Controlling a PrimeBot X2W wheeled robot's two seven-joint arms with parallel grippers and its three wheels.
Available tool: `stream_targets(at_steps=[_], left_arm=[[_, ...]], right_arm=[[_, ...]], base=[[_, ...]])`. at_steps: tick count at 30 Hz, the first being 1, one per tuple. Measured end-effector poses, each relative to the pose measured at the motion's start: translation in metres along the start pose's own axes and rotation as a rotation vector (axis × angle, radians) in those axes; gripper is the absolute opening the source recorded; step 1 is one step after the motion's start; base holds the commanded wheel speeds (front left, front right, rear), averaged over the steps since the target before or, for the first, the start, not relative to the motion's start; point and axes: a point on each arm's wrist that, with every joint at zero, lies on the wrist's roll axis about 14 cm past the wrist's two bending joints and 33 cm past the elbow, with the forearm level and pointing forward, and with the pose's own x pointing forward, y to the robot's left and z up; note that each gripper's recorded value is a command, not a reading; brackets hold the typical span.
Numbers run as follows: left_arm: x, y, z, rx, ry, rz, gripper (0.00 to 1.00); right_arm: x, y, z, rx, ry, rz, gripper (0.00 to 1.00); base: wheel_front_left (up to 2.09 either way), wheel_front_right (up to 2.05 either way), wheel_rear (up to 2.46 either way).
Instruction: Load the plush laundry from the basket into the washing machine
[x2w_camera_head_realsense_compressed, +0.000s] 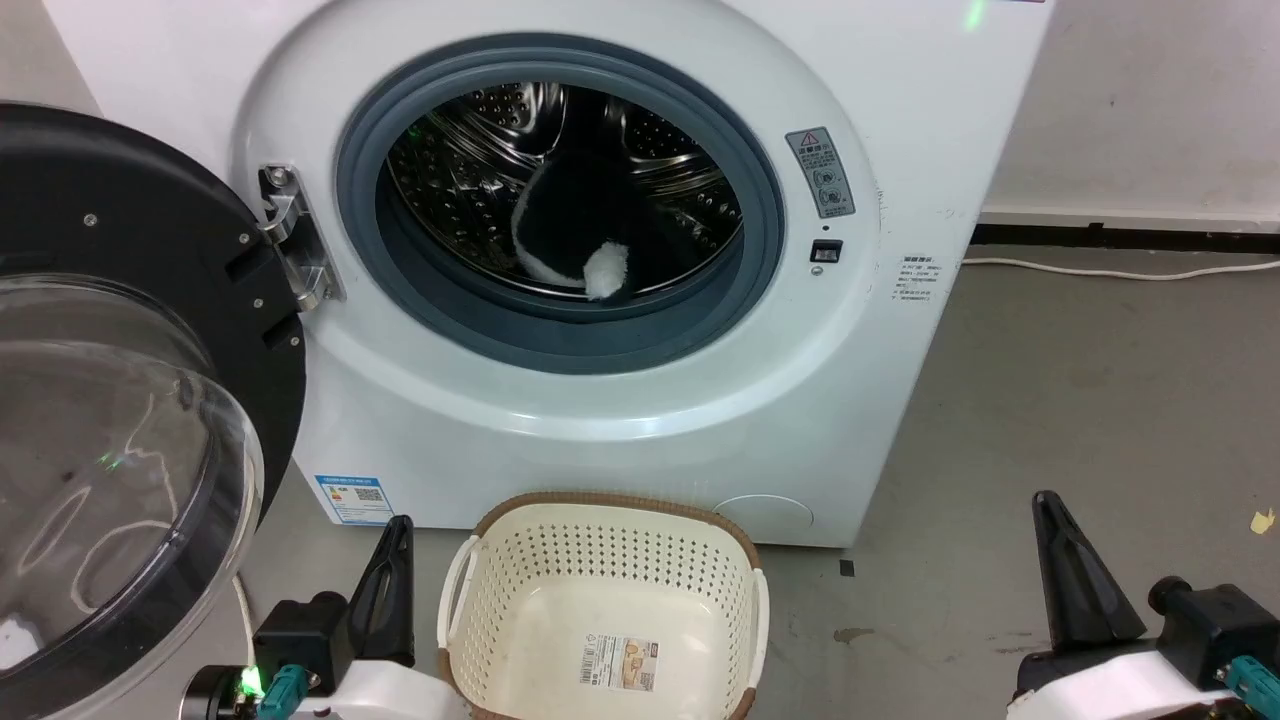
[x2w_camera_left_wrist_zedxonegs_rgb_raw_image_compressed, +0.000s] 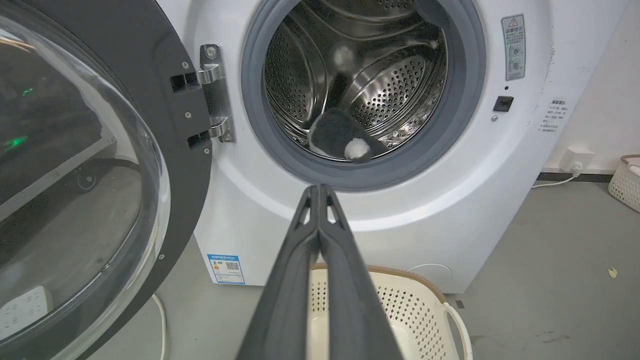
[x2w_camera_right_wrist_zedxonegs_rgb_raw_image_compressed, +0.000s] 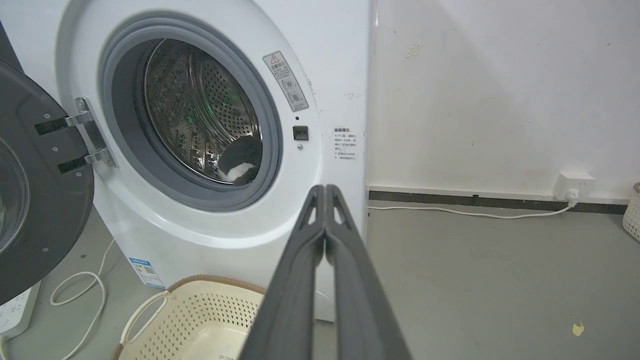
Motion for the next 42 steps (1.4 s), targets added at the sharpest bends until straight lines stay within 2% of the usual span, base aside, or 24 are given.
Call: stream_targets(at_steps=[42], left_arm=[[0.004,0.003,0.001,0.08,0.054,0.015,0.0]], right_arm=[[0.005,0.006,-0.014,-0.074,0.101,0.025,0.0]], base=[[0.0,0.0,0.0]])
